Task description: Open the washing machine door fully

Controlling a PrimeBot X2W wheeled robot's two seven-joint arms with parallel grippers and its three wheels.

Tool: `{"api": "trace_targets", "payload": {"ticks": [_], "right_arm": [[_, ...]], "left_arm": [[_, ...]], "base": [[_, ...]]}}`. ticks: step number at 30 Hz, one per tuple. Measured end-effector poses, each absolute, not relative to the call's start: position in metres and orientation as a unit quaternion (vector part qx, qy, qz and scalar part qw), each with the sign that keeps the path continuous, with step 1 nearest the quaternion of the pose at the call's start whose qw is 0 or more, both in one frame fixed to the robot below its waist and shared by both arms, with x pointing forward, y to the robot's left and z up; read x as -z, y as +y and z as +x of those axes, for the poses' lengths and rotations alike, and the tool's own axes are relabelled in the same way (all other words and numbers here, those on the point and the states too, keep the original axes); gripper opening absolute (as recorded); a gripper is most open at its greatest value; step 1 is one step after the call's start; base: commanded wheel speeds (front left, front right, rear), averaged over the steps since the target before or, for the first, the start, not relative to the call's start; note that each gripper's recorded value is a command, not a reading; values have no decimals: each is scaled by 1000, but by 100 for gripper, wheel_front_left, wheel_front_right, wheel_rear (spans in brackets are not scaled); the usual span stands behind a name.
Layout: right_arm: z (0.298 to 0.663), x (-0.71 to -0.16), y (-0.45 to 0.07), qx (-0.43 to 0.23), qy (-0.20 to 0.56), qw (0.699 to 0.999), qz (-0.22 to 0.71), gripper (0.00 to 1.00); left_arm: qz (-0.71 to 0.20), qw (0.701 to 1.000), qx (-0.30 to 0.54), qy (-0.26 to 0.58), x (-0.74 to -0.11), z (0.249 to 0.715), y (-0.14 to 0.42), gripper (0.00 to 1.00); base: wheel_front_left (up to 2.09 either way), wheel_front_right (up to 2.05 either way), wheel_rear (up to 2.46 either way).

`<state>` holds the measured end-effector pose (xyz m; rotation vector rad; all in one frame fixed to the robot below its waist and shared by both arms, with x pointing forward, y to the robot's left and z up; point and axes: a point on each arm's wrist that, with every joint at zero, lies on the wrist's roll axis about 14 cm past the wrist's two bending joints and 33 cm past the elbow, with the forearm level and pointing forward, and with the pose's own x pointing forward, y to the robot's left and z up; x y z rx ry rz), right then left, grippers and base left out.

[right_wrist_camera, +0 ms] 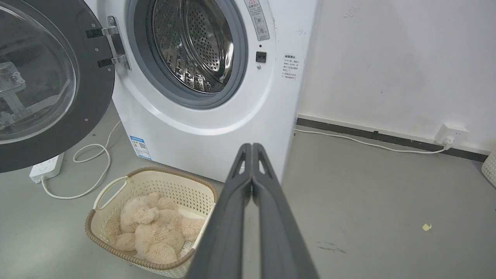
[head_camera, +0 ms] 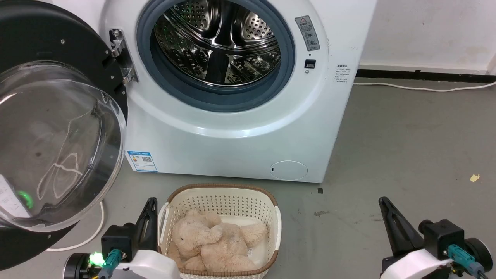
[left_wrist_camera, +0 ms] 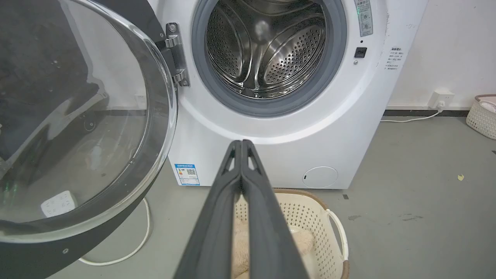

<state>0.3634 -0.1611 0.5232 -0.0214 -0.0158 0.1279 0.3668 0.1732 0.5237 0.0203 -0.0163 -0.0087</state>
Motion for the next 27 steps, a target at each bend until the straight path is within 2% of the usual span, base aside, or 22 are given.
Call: {"api": "trace_targets", "payload": {"ticks": [27], "right_arm": [[368, -523, -160, -65, 8, 998, -22, 0]], "left_arm": [[24, 1000, -1, 10, -521, 369, 178, 0]], "base": [[0, 0, 0]]}}
